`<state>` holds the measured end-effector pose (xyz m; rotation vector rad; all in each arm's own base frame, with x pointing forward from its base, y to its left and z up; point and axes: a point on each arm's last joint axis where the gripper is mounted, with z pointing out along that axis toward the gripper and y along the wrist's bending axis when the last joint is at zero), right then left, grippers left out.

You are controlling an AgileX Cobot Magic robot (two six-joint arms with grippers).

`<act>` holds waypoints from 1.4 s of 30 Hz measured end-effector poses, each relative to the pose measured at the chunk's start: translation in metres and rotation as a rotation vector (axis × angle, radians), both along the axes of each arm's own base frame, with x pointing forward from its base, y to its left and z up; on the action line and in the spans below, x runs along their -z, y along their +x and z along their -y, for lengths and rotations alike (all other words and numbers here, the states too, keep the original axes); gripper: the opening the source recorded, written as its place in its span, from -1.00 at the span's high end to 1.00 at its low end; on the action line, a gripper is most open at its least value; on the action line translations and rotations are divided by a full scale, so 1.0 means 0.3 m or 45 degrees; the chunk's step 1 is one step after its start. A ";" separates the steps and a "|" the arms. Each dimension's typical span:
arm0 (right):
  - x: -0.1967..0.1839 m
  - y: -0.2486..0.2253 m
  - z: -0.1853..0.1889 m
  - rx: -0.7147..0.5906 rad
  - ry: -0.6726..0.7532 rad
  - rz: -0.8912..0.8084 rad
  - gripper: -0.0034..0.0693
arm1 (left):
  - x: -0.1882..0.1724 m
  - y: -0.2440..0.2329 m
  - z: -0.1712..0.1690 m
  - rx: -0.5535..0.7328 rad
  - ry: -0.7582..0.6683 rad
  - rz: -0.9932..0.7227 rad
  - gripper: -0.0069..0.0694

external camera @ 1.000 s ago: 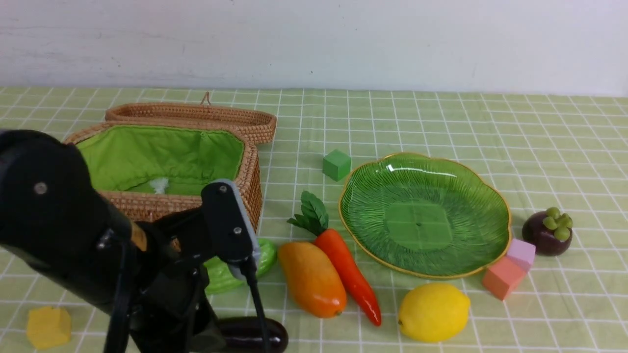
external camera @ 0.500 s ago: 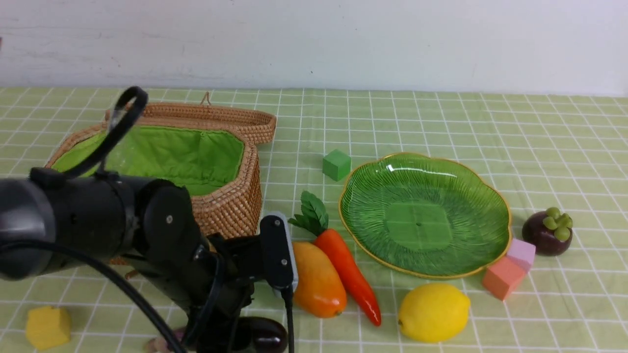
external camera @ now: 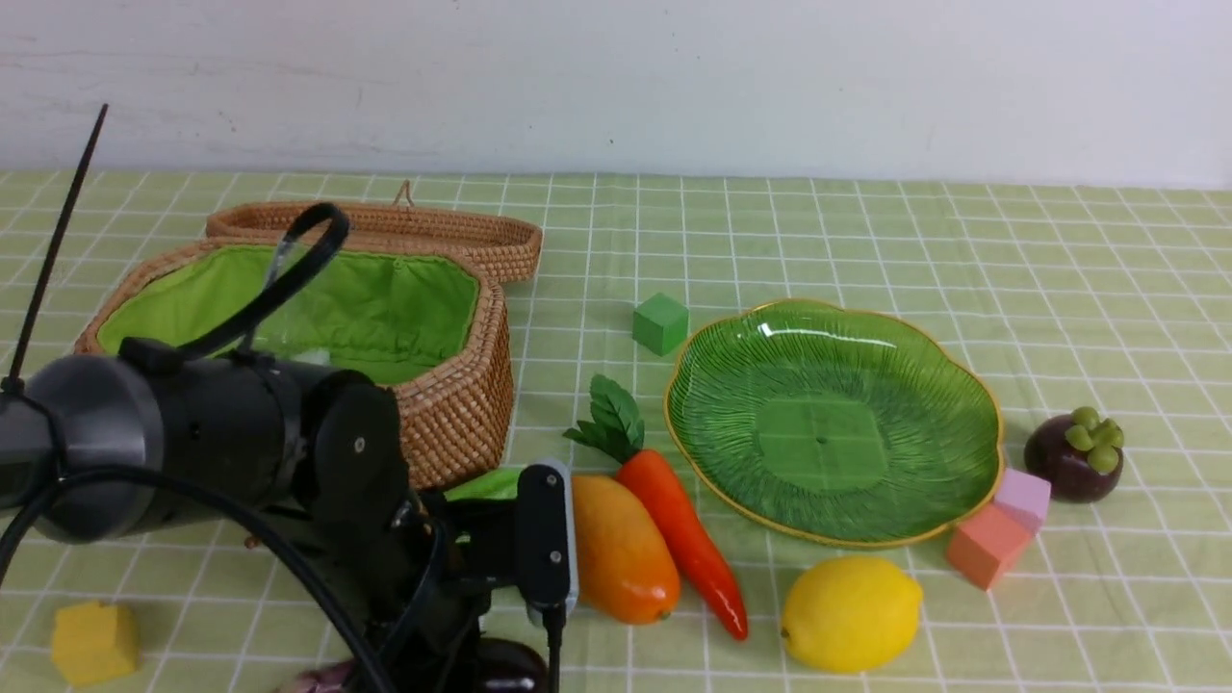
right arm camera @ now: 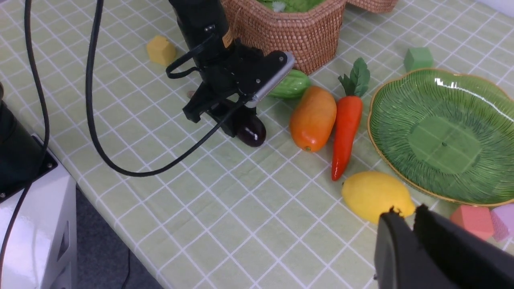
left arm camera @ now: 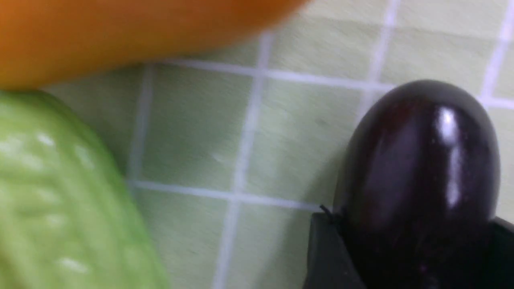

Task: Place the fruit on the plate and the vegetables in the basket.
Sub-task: Use the left arm to grab an eggplant and put it into the left basket

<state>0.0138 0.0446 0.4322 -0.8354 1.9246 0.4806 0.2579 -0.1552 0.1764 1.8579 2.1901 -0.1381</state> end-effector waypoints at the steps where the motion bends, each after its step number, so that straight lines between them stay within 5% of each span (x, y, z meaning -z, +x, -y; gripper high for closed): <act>1: 0.000 0.000 0.000 0.000 0.000 0.000 0.70 | -0.025 -0.013 -0.004 -0.029 -0.020 -0.005 -0.24; 6: 0.000 0.000 0.000 0.000 0.000 0.000 0.69 | -0.195 -0.065 -0.028 -0.172 -0.168 0.125 -0.24; 9: -0.002 0.001 0.000 0.003 0.005 0.008 0.68 | -0.377 -0.114 -0.076 -0.262 -0.318 0.432 -0.24; 16: -0.046 0.026 -0.003 0.065 0.133 0.165 0.67 | -0.535 -0.026 -0.175 -0.452 -0.343 0.835 -0.24; 26: -0.046 0.023 -0.006 0.052 0.145 0.156 0.66 | -0.479 0.321 -0.289 -0.644 -0.214 0.935 -0.24; 31: -0.038 0.017 -0.007 0.033 0.128 0.122 0.66 | -0.444 0.367 -0.296 -0.609 -0.161 0.958 -0.25; 38: -0.035 0.015 -0.008 0.028 0.123 0.112 0.66 | -0.473 0.389 -0.286 -0.547 -0.207 1.113 -0.87; 42: -0.035 0.015 -0.008 0.027 0.123 0.111 0.66 | -0.482 0.379 -0.289 -0.572 -0.218 1.094 -0.88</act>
